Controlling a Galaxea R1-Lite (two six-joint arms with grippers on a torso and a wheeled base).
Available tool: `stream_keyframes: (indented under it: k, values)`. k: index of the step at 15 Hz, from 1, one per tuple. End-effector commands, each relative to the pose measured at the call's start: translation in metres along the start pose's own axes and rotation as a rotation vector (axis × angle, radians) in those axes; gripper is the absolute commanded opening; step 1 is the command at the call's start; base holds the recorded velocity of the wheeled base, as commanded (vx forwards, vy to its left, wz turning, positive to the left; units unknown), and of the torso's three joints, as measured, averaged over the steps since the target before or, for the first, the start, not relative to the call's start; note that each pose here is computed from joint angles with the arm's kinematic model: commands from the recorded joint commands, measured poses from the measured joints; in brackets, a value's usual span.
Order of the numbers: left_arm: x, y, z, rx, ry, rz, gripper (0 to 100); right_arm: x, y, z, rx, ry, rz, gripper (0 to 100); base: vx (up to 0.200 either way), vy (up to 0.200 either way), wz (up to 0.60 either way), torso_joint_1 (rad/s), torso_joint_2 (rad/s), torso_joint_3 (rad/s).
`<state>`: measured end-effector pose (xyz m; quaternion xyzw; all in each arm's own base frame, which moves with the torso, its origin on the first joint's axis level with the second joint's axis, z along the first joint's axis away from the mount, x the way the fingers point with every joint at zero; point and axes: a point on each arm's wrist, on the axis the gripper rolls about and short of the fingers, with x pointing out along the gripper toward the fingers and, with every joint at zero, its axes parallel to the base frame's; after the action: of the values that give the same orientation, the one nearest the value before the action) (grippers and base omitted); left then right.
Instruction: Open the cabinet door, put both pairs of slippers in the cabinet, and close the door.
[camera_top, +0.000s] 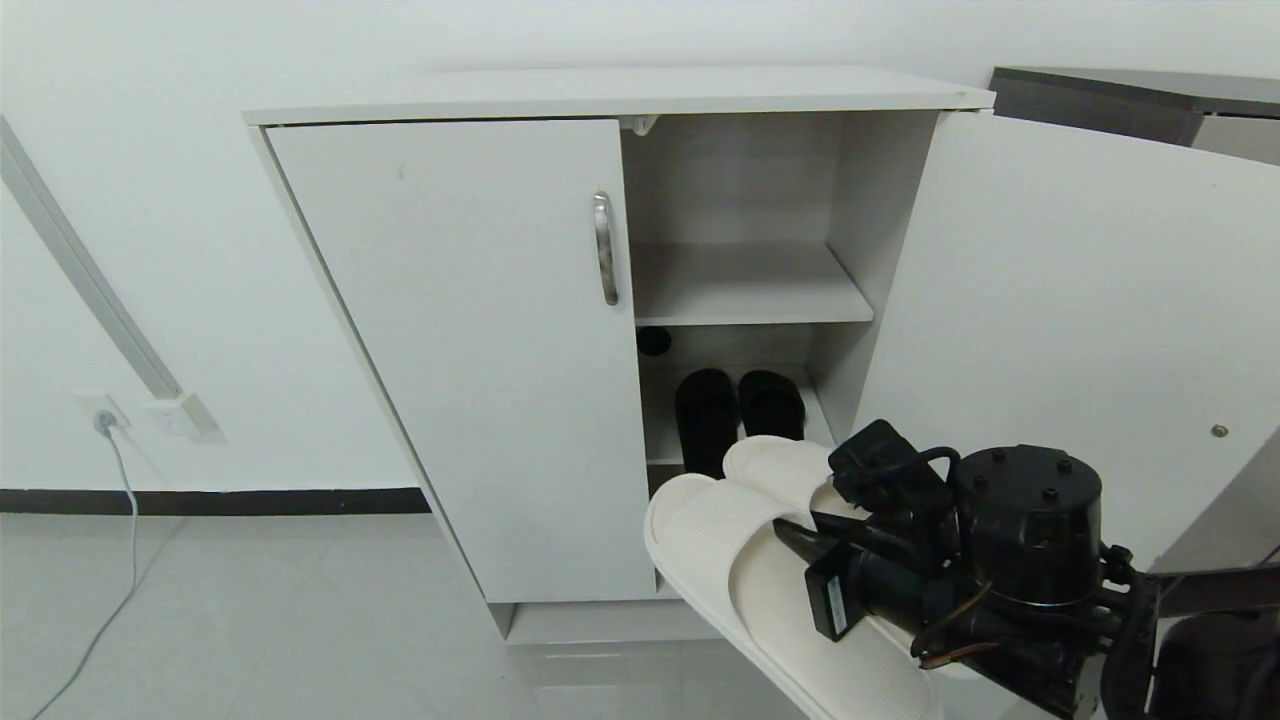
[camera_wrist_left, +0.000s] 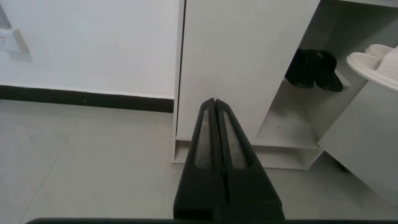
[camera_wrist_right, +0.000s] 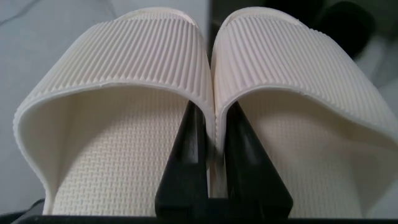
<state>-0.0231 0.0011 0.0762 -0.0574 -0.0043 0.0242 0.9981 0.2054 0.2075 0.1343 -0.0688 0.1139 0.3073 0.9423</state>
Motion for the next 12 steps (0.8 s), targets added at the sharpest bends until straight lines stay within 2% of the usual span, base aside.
stream_keyframes:
  k: [1,4,5,7,8,10,12]
  values:
    - [0.000,0.000,0.000,0.000,0.001,0.000,0,0.012,0.010,0.000,-0.009,0.005,-0.048,0,0.000,0.000,0.00,0.000,0.00,0.000]
    - [0.000,0.000,0.000,0.000,0.001,0.000,0,0.040,0.025,0.026,0.079,0.019,-0.212,0,0.000,0.000,0.00,0.000,0.00,0.000]
    - [0.000,0.000,0.000,0.000,0.001,0.000,0,0.041,0.025,0.026,0.082,0.021,-0.217,0,0.000,0.000,0.00,0.000,0.00,0.000]
    - [0.000,0.000,0.000,0.000,0.001,0.000,0,0.049,0.030,0.062,0.193,0.096,-0.402,0,0.000,0.000,0.00,0.000,0.00,0.000]
    - [0.000,0.000,0.000,0.001,0.001,0.000,0,0.049,0.030,0.069,0.210,0.104,-0.434,0,0.000,0.000,0.00,0.000,0.00,0.000]
    - [0.000,0.000,0.000,0.001,0.001,-0.003,0,0.045,0.031,0.100,0.252,0.085,-0.495,0,0.000,0.000,0.00,0.000,0.00,0.000]
    - [0.000,0.000,0.000,0.001,0.001,-0.003,0,0.049,0.031,0.121,0.270,0.018,-0.563,0,0.000,0.000,0.00,0.000,0.00,0.000]
